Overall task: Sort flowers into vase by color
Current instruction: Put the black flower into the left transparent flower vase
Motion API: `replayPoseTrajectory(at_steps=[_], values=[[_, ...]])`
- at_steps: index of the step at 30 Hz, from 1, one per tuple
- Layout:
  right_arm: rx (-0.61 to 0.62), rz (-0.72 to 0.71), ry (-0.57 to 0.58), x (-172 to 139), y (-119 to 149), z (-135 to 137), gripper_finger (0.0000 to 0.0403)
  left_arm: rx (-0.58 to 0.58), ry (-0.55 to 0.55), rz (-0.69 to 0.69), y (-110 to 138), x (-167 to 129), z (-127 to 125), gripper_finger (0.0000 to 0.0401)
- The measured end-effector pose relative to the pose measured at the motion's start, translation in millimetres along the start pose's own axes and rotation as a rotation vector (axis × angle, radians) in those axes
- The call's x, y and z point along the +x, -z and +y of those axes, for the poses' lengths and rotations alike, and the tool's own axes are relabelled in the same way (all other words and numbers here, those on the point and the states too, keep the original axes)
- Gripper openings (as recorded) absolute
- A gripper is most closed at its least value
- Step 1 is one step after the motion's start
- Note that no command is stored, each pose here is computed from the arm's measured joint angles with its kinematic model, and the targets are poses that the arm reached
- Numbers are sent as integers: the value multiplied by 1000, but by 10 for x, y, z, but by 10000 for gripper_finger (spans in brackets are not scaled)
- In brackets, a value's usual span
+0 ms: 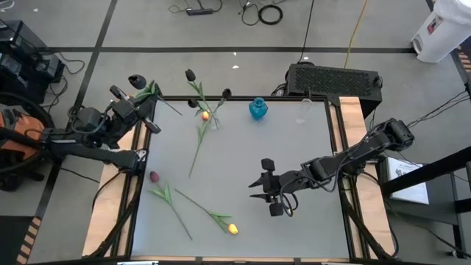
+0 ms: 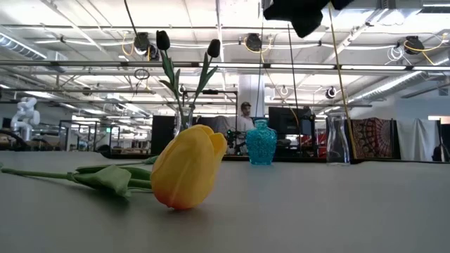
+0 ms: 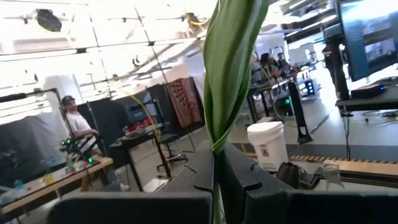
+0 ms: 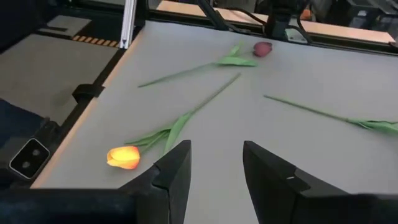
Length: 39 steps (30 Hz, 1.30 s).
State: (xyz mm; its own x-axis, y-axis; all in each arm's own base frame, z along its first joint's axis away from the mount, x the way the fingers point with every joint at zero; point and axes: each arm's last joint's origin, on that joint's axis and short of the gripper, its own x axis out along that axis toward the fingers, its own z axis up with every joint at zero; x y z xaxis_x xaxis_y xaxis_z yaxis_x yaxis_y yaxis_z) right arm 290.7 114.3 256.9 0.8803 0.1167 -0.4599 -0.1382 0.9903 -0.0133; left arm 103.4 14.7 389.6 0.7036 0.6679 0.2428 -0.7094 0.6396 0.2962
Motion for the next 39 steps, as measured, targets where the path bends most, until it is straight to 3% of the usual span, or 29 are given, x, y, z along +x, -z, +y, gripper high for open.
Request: replayPoseTrajectory(at_steps=[16,28,39], values=[[18,-66,-5,57,271,-21,137,30,-30,17,142,201,122,6],[20,-73,-6,57,271,-21,137,36,40,58,414,701,110,6],[20,-72,-6,58,273,-21,137,-67,159,64,588,1048,171,6]])
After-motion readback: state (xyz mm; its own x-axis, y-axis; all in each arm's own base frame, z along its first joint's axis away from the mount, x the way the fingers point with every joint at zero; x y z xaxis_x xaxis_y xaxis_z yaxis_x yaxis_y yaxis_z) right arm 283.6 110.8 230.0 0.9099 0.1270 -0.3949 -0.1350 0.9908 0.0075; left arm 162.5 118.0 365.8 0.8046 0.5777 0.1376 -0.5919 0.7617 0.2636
